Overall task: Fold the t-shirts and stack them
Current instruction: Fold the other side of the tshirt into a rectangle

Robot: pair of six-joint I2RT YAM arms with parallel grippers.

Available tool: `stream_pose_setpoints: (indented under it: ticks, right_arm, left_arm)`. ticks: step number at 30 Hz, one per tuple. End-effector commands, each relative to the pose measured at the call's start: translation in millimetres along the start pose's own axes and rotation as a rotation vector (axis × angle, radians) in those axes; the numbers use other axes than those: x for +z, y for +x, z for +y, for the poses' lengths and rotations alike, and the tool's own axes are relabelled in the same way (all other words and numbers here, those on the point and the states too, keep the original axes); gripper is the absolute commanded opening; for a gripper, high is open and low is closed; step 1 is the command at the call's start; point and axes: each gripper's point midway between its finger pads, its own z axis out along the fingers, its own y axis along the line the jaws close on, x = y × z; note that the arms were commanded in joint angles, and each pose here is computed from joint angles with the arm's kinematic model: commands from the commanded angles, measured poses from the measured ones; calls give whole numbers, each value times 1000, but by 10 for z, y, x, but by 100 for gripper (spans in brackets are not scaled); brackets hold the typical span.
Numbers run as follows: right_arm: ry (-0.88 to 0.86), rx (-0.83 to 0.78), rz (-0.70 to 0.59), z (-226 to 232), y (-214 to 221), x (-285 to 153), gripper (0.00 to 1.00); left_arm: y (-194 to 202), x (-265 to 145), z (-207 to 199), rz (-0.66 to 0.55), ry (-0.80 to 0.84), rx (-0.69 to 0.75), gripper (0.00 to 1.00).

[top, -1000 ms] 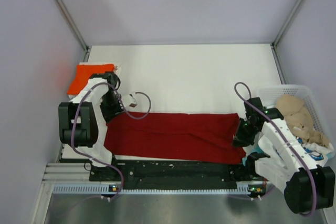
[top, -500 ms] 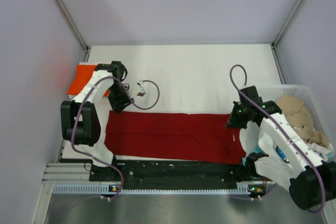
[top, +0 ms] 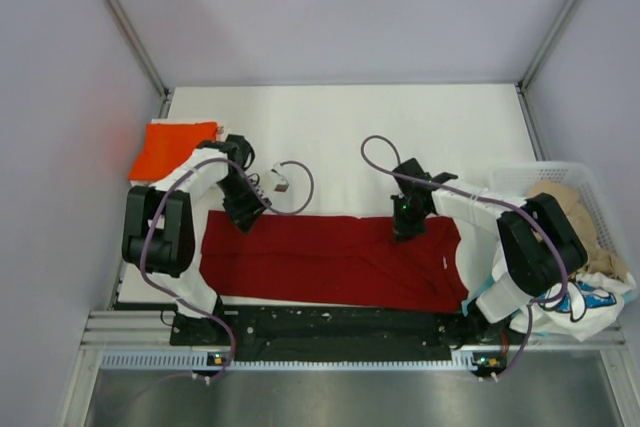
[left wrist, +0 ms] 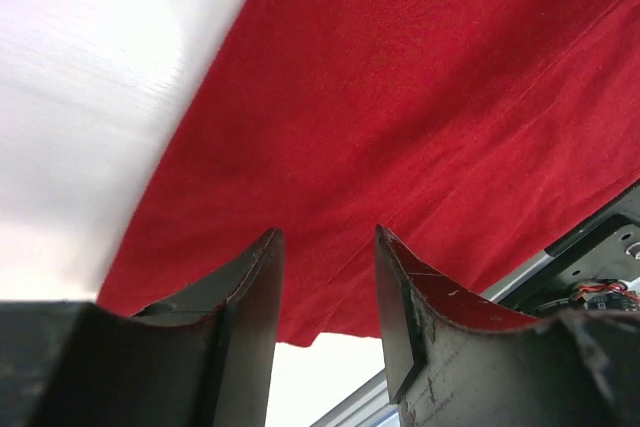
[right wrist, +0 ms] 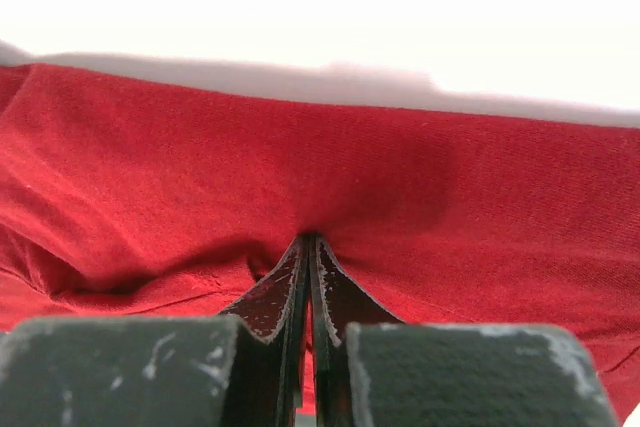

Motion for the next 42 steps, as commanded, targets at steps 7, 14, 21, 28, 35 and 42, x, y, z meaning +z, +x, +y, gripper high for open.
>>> stream_pose_setpoints:
  ticks: [7,14,21,28,35,42]
  right_arm:
    - [-112,-189,-15,382,235,-115,0]
    - [-100,-280,-51,420,488,-284,0]
    - [-158,-425,65,547,843,-215,0]
    - [-292,-694,93,1002,1082,-452,0]
    - [-376,-737,-97,1126,897,-864,0]
    - [-123,-377,-161,455,384,-457,0]
  left_arm:
    - [67,107,119,0,-27,-65,46]
    - [85,79,137,6,-41,-54,47]
    - [66,47,143,1,-44,-52,47]
    - [-24,-50,104,-37,-27,-37,47]
    - [-225,-182,-45,-129,47,-4,47]
    - [-435,-262,-278,-216,94,72,47]
